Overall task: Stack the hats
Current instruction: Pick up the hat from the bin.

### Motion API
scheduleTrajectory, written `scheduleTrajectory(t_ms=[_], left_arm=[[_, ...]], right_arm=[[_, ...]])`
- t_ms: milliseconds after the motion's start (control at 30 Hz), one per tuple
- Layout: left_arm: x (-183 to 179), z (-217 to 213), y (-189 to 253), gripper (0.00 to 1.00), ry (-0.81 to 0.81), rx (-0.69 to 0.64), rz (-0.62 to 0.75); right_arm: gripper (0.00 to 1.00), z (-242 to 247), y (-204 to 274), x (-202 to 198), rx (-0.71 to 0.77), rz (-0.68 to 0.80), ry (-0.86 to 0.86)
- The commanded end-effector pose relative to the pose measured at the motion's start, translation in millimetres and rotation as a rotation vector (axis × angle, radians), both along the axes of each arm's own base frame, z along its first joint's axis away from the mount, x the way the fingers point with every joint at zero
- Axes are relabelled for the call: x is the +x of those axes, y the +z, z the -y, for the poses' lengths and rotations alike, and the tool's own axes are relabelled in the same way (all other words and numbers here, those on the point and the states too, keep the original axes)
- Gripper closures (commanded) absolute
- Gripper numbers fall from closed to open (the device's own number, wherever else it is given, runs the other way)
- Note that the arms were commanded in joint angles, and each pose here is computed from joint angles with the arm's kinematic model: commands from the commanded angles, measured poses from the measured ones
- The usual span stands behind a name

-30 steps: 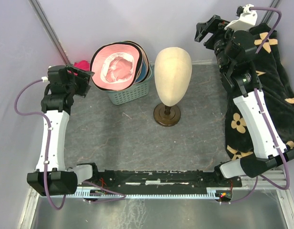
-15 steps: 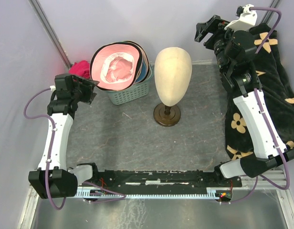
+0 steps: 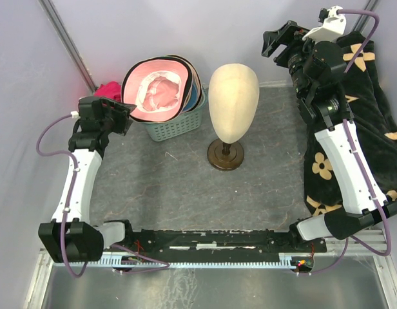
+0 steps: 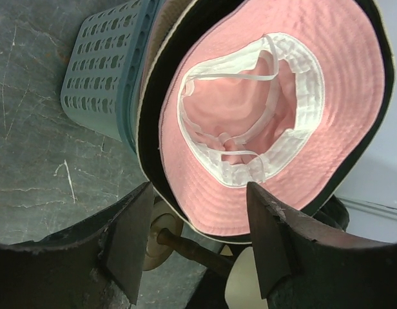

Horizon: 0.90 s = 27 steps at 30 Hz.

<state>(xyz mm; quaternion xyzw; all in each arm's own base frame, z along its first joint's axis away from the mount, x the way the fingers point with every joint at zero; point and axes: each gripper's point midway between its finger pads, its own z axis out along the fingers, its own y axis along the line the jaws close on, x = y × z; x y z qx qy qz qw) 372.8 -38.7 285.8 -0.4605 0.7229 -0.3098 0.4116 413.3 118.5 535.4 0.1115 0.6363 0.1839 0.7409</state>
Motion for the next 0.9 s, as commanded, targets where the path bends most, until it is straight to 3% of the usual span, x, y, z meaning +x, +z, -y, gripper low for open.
scheduleTrajectory(t_ms=[0,567,867], left_arm=[[14.5,5.5,14.4,0.34,-0.003,0.016,0.053],[33.2,7.6,5.5,0.38,0.003,0.045,0.040],[42.1,12.5,4.6,0.45,-0.016,0.058,0.046]], right_arm=[[0.14,0.2,19.7,-9.4,0.024,0.052,0.018],[0.14,-6.7,20.7,-4.9,0.029,0.059,0.046],[0.15,-10.5,21.5,-5.6,0.035,0.062,0.064]])
